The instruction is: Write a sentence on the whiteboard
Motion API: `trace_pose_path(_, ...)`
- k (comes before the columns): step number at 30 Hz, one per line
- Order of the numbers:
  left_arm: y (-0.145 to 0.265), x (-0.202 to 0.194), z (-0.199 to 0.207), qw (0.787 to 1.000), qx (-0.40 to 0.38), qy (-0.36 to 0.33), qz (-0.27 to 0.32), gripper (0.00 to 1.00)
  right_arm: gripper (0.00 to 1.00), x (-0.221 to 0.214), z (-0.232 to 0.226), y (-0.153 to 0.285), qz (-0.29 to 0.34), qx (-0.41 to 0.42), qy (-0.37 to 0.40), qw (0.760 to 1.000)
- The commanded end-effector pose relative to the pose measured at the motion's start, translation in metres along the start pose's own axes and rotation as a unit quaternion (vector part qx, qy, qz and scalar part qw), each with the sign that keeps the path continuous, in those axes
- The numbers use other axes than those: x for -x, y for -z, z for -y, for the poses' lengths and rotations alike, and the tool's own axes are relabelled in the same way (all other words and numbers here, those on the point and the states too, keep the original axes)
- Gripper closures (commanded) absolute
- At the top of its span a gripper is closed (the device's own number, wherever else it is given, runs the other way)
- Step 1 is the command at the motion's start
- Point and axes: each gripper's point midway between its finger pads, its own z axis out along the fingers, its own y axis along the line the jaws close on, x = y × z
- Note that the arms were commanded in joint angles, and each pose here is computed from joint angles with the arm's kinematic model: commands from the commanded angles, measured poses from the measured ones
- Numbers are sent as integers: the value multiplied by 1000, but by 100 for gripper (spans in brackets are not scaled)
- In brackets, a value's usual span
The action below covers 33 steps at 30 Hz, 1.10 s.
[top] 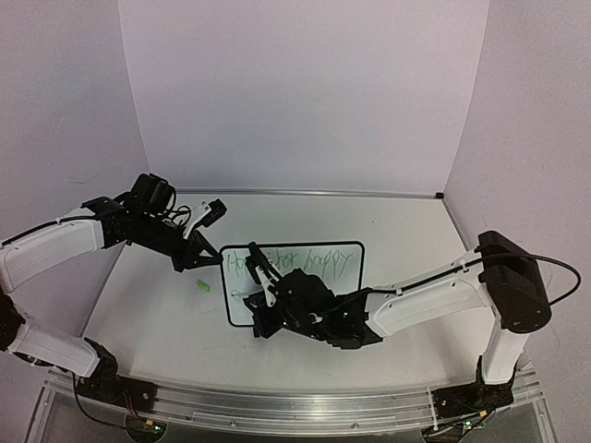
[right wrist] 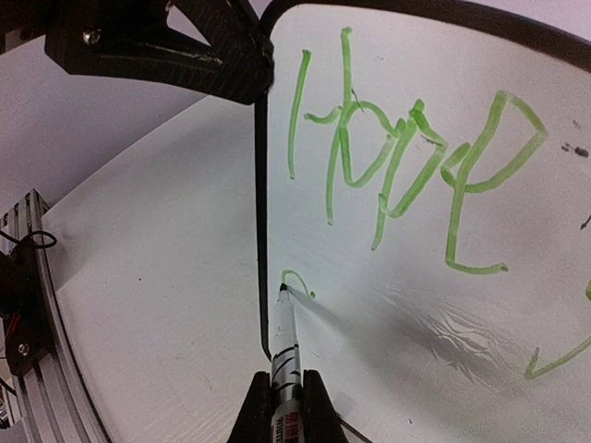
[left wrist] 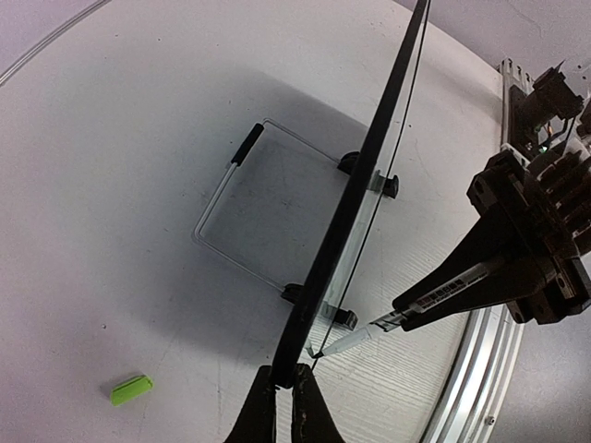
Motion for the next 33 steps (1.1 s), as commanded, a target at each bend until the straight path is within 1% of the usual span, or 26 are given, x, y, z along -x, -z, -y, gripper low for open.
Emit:
trace_pose_path(1,2,3,2,1000,6,-14,0,100,100,-10,0,-2,-16,1,-6,1000)
trace_pose_path(5,2,3,3,1000,5,-14,-1,100,100,-7,7,2,-9,-15,-10,1000)
trace_pose_path(24,0,2,3,1000,4,-13,-3,100,100,57,23,35,84,-65,-15,994)
trace_pose_path(28,0,2,3,1000,4,-14,-2,100,100,59,23,35,85,-67,-11,994)
trace_pose_path(33,0,2,3,1000,4,-13,-3,100,100,45,20,28,66,-56,-11,996)
